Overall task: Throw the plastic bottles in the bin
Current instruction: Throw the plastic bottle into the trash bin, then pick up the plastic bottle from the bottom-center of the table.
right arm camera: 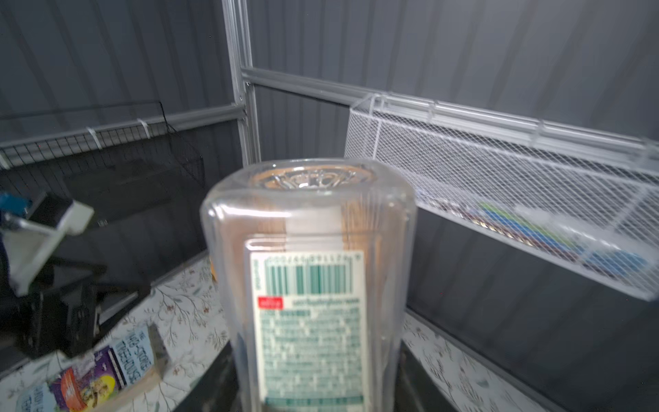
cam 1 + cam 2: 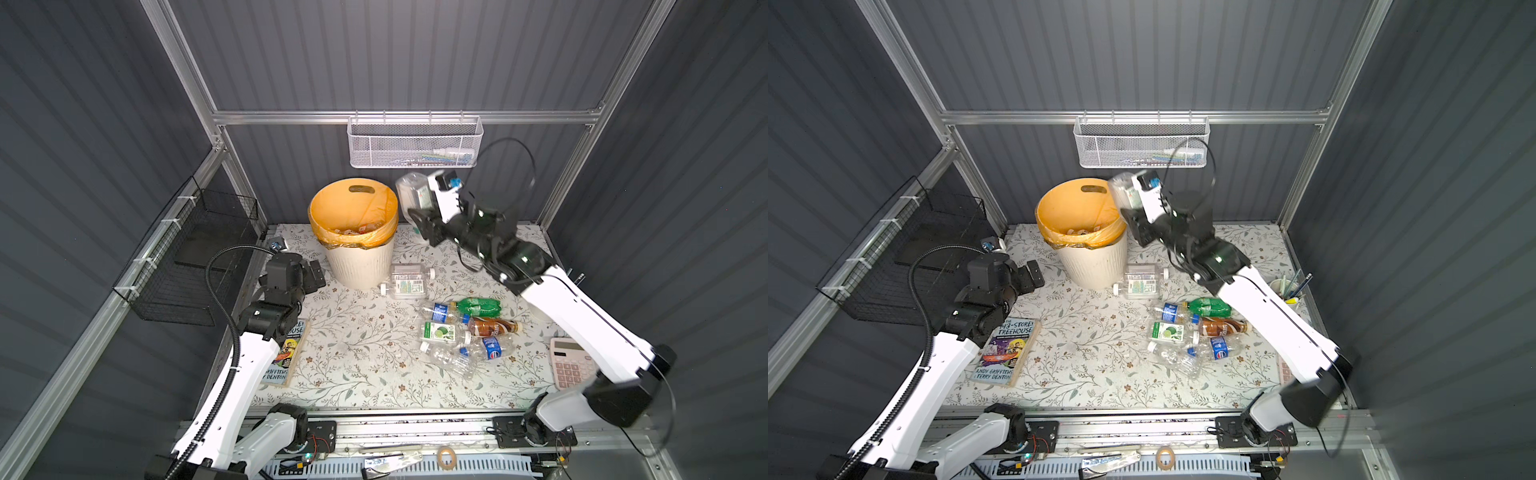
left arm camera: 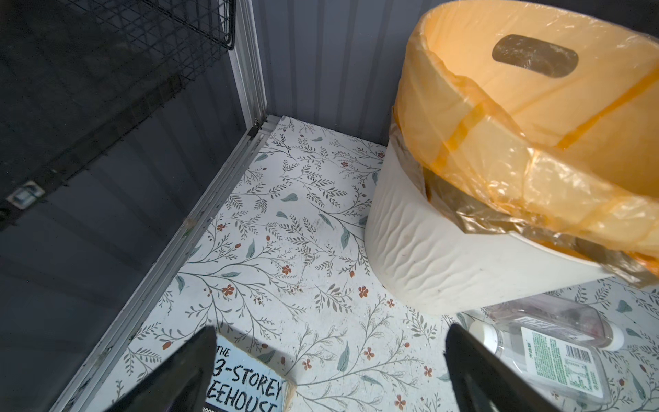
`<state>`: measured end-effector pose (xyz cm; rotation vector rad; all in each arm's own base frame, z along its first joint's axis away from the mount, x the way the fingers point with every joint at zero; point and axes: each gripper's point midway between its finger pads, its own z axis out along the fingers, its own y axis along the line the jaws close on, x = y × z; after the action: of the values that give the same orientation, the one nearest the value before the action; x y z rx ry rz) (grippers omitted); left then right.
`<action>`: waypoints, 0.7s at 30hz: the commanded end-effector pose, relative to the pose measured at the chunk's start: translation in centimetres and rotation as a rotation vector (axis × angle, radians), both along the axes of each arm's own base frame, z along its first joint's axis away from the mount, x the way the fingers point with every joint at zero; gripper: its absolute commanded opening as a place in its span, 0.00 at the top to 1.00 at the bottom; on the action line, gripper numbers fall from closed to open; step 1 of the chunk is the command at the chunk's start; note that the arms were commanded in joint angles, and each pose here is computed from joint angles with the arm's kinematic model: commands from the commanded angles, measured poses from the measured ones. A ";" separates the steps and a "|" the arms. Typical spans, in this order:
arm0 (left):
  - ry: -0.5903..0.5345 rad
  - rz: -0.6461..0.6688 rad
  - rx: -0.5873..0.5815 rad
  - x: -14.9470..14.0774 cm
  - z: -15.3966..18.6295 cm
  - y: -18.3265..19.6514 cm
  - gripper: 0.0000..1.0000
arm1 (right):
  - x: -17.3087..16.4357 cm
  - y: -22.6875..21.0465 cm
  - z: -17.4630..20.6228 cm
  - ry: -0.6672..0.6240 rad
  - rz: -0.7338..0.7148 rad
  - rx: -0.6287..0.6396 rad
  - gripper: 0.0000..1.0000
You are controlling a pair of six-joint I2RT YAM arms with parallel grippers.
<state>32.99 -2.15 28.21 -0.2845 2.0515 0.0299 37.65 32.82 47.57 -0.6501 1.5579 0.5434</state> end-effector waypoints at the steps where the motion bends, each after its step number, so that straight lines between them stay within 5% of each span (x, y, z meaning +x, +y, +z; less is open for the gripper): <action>1: 0.007 -0.034 -0.014 0.0 -0.3 -0.8 0.00 | 1.5 4.6 -3.0 0.191 0.150 -0.055 0.38; 2: 0.015 -0.035 -0.010 0.0 -0.4 -0.9 0.00 | 2.6 4.9 -3.3 0.218 0.124 -0.063 0.34; 4: 0.024 -0.031 0.006 -0.1 -0.5 -0.9 0.00 | 4.6 4.5 -3.0 0.251 0.084 -0.044 0.06; 5: 0.024 -0.029 0.013 -0.1 -0.4 -0.9 0.00 | 5.2 3.9 -2.4 0.250 0.065 -0.024 0.04; 14: -0.028 -0.051 0.112 -0.7 1.4 -3.1 0.00 | 4.9 -4.1 1.9 0.119 -0.154 0.038 0.01; 21: -0.032 -0.166 0.125 -0.5 1.5 -6.9 0.00 | 2.6 -11.0 -2.6 0.164 -0.306 0.025 0.01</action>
<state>32.33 -8.39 28.51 -0.0720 2.0564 0.0380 39.57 23.66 47.66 -0.4150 1.7202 0.4457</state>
